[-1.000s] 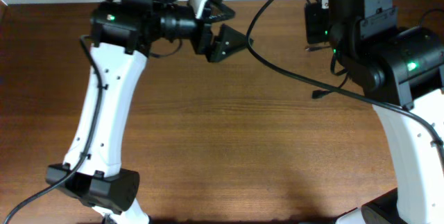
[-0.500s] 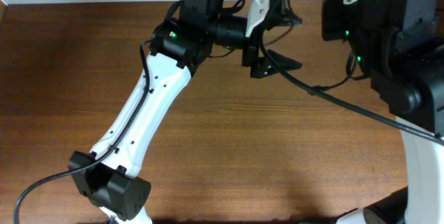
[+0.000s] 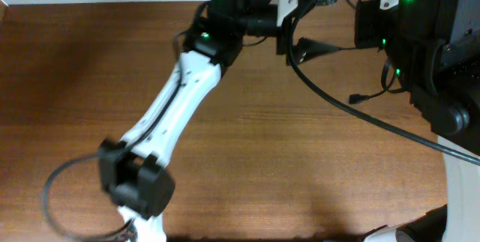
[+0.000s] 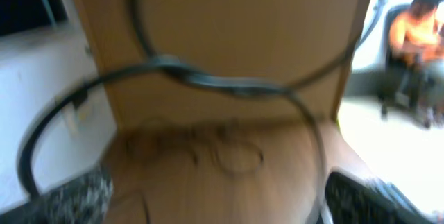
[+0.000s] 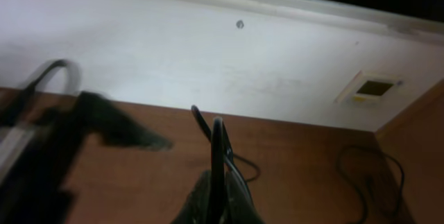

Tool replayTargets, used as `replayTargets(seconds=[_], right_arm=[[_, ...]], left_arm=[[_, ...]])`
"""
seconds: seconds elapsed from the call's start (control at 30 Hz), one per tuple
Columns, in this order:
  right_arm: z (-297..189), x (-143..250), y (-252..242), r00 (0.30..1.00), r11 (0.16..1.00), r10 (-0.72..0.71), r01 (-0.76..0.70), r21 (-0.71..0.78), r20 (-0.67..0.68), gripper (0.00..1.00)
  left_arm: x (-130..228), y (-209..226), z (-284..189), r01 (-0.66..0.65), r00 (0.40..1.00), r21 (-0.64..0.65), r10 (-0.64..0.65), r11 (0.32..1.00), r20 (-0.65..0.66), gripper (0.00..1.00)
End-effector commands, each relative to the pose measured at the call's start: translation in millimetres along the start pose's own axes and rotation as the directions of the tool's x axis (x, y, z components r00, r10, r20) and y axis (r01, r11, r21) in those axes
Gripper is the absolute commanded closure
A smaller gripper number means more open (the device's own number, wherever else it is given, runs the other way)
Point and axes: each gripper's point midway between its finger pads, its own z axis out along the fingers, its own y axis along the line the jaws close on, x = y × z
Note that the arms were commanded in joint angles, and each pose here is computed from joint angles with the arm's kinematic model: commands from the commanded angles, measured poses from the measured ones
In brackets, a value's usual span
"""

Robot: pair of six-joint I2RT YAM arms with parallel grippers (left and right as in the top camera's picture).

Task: Untangle cables

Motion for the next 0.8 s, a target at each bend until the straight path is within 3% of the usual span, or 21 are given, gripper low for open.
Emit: replayTargets(seconds=[0.0,0.2,0.33,0.5,0.63,0.77], right_arm=[[-19,-11,-3,0.998,0.999,0.035,-0.033,-0.038,0.054,0.96],[-27,-12,-5,0.997,0.998,0.040,-0.038,-0.044,0.067,0.96],[-27,-12,-5,0.997,0.998,0.040,-0.037,-0.044,0.066,0.96],[-27,-12,-3,0.997,0.997,0.040,-0.036,-0.061,0.065,0.96],[-27,-12,-2,0.997,0.997,0.040,-0.036,-0.063,0.065,0.96],[-27,-12,-2,0.997,0.997,0.040,-0.036,-0.062,0.065,0.96]], left_arm=[[27,10,16,0.236,0.968,0.116,-0.244,0.965,0.056,0.01],[-2,3,9,0.250,0.926,0.213,-0.298,0.944,0.230,0.01],[-19,-5,4,0.285,0.894,0.249,-0.350,0.926,0.280,0.01],[-34,5,3,0.492,0.760,0.297,-0.570,0.819,0.312,0.01],[-37,1,14,0.495,0.744,0.309,-0.580,0.812,0.332,0.01],[-34,-10,33,0.437,0.780,0.302,-0.524,0.847,0.342,0.01]])
